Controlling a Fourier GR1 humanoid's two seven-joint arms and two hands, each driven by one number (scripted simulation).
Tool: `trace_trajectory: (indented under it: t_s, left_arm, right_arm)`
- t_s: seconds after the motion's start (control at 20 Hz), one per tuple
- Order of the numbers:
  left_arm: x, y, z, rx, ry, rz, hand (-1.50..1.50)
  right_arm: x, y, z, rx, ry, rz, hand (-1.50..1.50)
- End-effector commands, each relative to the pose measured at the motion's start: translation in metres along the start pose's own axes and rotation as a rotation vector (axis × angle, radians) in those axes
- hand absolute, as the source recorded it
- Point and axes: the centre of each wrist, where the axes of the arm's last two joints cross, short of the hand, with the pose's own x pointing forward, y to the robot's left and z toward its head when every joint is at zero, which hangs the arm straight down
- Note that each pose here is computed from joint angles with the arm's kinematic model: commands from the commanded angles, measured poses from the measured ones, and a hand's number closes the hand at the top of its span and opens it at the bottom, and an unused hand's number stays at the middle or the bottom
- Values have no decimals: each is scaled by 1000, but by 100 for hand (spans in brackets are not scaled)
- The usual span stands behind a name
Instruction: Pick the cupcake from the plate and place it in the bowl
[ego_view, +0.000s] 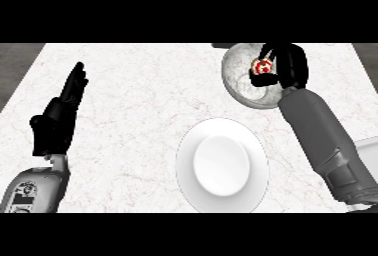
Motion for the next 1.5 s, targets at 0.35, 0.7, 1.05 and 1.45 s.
trace_trajectory:
  t_s: [0.35, 0.7, 1.05, 1.45]
  left_arm:
    - [-1, 0, 2, -13, -6, -6, 0]
    - [1, 2, -8, 0, -28, -5, 0]
    - [-4, 3, 4, -2, 6, 10, 0]
    - [-8, 5, 3, 41, 12, -15, 0]
  right_arm:
    - [-31, 7, 3, 162, 32, -270, -150]
    - [-42, -15, -11, 67, 9, -407, -150]
    - [-86, -55, -12, 83, 43, -559, -150]
    - [-145, -85, 20, 142, 1, -724, -150]
